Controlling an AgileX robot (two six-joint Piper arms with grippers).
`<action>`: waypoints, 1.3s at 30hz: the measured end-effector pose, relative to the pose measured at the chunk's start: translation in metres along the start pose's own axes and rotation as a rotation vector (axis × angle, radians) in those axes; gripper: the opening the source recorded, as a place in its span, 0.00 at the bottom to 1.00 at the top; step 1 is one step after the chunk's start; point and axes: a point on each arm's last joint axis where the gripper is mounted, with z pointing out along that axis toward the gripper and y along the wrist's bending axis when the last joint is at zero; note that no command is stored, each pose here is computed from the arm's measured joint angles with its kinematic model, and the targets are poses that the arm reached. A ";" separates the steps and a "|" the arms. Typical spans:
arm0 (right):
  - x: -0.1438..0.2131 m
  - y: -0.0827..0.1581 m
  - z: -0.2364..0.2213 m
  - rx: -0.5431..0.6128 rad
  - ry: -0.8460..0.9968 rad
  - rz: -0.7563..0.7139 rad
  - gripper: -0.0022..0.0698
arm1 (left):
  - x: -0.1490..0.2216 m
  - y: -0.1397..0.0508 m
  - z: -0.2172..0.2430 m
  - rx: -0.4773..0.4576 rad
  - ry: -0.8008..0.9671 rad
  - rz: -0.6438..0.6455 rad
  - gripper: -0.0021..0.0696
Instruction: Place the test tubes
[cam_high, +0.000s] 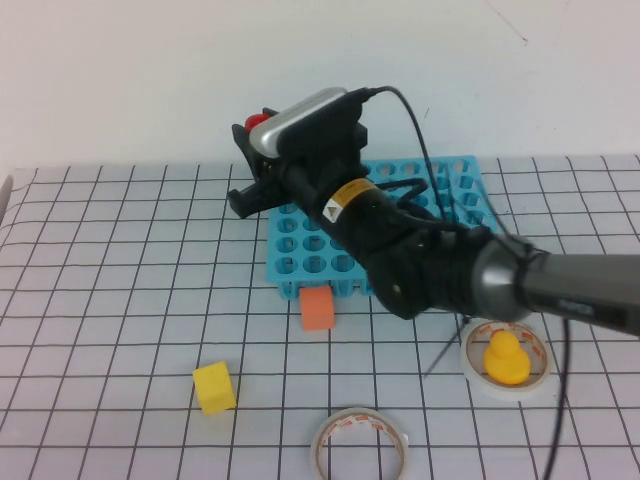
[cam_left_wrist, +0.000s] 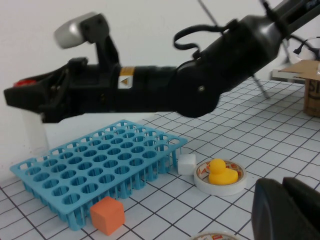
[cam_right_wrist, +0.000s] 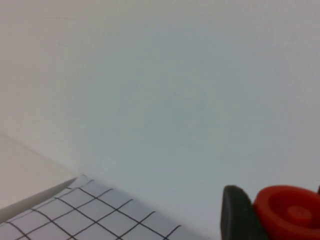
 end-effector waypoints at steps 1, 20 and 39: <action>0.004 0.000 0.005 0.012 0.010 0.005 0.42 | 0.000 0.000 0.000 0.002 0.000 0.000 0.03; 0.068 -0.004 0.024 0.108 0.090 -0.077 0.42 | 0.000 0.000 0.000 0.002 0.001 0.000 0.03; 0.068 -0.012 0.024 0.136 0.086 -0.015 0.42 | 0.000 0.000 0.000 0.002 0.001 0.000 0.03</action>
